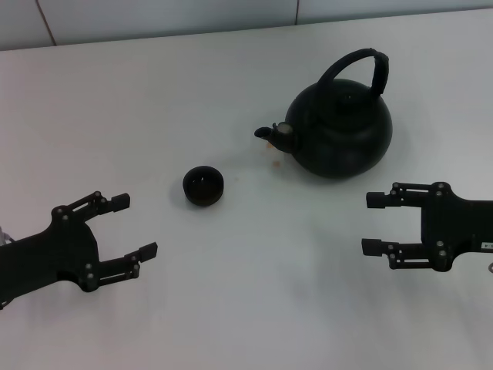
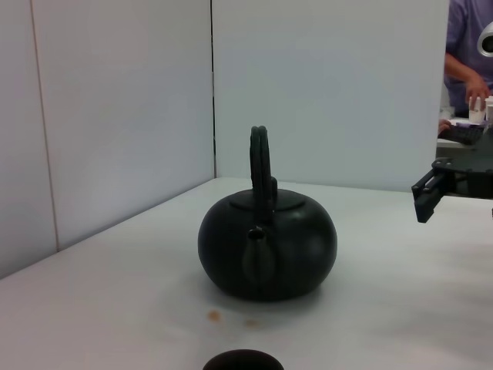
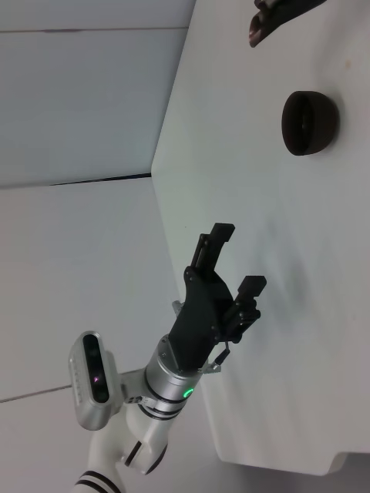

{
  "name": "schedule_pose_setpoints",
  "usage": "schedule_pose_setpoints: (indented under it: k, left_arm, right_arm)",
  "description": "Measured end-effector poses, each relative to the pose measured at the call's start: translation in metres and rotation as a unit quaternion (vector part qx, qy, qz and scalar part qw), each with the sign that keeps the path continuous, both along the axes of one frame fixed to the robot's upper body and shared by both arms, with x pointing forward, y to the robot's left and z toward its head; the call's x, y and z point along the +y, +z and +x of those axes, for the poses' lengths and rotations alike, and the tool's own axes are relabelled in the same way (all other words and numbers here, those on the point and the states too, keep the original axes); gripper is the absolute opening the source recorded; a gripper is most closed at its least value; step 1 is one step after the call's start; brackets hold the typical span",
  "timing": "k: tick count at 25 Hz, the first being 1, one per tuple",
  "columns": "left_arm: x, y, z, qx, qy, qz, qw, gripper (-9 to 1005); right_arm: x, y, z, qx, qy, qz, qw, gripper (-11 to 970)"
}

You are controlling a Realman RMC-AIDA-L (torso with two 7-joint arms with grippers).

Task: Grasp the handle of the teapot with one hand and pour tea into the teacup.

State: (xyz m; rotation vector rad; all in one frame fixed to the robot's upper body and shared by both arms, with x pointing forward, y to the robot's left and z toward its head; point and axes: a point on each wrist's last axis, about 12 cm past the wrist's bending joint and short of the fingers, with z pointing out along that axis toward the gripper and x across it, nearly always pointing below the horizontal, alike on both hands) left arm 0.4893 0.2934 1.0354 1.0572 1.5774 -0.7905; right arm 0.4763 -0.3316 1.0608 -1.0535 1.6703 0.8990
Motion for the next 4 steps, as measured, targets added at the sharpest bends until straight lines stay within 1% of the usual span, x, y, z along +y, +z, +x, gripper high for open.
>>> schedule_pose_setpoints:
  k: [4]
  left_arm:
    - [-0.0003,0.0015,0.0024,-0.004,-0.001,0.002,1.000,852]
  right_arm:
    - [0.0003,0.0003,0.0006,0.000,0.001,0.000,1.000,721]
